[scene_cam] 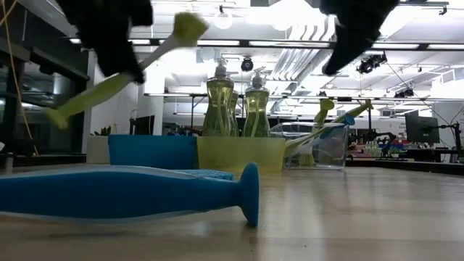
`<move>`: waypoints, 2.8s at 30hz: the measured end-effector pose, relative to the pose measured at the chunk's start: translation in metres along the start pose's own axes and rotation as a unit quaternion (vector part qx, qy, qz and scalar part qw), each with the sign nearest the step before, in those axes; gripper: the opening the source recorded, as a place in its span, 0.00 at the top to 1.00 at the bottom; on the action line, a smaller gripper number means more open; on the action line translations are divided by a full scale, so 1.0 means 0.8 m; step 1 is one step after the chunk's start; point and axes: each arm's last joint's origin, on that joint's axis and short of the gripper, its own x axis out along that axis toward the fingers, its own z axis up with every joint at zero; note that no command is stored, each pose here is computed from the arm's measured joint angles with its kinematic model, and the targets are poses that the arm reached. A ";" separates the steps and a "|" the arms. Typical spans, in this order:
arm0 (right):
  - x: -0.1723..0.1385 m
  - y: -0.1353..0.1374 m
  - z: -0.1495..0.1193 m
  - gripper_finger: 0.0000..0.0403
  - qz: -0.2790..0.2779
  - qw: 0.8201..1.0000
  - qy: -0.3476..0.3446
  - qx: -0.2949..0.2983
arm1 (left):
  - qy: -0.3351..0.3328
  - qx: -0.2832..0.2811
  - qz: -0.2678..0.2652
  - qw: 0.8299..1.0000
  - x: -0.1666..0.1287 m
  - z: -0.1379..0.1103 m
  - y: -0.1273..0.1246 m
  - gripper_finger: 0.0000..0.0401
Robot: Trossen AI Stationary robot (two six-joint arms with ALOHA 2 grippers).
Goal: Pick & Place Kitchen Sink Supplies
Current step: Put the green toilet brush into the transparent bin
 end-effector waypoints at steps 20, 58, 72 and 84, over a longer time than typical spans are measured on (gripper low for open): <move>0.016 0.088 -0.062 0.48 0.130 0.921 -0.366 -0.021 | -0.242 0.222 -0.019 0.944 0.055 0.054 -0.040 0.88; 0.022 0.108 -0.018 0.48 0.231 0.831 -0.503 -0.059 | -0.298 0.265 -0.110 0.911 0.093 0.098 -0.044 0.88; 0.047 0.132 0.020 0.49 0.244 0.831 -0.494 -0.079 | -0.284 0.267 -0.106 0.915 0.095 0.095 -0.043 0.88; 0.047 0.131 0.021 0.80 0.230 0.840 -0.487 -0.070 | -0.284 0.267 -0.106 0.915 0.095 0.095 -0.043 0.88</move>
